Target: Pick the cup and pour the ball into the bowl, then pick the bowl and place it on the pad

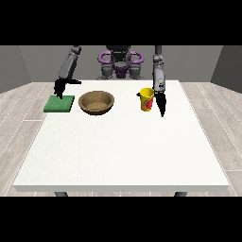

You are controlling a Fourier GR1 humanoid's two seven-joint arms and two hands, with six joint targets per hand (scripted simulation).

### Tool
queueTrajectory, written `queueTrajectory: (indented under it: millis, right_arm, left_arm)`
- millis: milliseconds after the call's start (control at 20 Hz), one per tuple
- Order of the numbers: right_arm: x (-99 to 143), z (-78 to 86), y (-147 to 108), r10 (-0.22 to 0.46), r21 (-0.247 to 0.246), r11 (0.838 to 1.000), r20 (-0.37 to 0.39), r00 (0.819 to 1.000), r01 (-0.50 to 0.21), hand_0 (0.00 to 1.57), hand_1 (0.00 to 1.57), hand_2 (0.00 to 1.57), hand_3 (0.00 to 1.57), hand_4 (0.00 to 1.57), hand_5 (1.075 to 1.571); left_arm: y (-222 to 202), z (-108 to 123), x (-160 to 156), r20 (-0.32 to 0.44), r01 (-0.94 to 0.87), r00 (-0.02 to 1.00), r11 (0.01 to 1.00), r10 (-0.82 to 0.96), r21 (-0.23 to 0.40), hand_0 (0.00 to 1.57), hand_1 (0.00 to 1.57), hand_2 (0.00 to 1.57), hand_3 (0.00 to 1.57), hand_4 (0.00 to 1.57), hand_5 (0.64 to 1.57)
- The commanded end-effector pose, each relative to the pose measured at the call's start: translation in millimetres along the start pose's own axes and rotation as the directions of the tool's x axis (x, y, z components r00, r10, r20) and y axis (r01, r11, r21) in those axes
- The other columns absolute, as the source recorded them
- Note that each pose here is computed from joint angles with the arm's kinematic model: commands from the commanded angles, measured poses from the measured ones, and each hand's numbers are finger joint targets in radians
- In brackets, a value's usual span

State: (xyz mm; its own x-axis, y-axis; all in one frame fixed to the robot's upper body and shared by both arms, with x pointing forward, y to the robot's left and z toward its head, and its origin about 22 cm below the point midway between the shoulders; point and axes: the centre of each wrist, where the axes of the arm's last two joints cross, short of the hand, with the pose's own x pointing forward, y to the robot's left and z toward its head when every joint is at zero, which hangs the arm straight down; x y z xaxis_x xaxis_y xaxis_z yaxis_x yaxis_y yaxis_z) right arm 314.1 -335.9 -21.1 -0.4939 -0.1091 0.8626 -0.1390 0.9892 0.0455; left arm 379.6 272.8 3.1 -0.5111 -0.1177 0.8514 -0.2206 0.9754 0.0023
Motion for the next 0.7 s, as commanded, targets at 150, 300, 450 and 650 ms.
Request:
queueTrajectory:
  millis: [150,300,450,650]
  right_arm:
    - [16.2,-22.3,-12.7,-0.001,0.05,0.999,0.071,0.998,-0.003,0.0,0.0,0.0,0.0,0.0,1.543]
    - [43.7,-31.0,-40.3,0.015,0.061,0.998,0.122,0.992,-0.023,0.0,0.0,0.16,0.0,0.08,1.547]
    - [32.2,-21.5,-29.1,0.018,0.057,0.998,0.086,0.996,-0.023,0.0,0.0,0.26,0.0,0.16,1.549]
    - [13.1,-13.3,-25.4,0.003,0.061,0.998,-0.022,1.0,-0.001,0.0,0.0,0.28,0.0,0.22,1.554]
  left_arm:
    - [-11.4,1.8,-5.0,0.093,0.155,0.982,0.982,-0.165,0.109,1.35,1.35,1.57,1.57,1.11,1.56]
    - [3.7,20.9,-12.0,0.084,0.18,0.977,0.967,-0.198,0.181,1.37,1.37,1.57,1.57,1.17,1.532]
    - [19.2,14.6,-4.1,0.06,0.227,0.969,0.957,-0.241,0.183,1.37,1.37,1.57,1.57,1.2,1.529]
    - [7.5,4.2,12.0,0.037,0.377,0.922,0.913,-0.386,0.155,1.39,1.39,1.57,1.57,1.23,1.534]
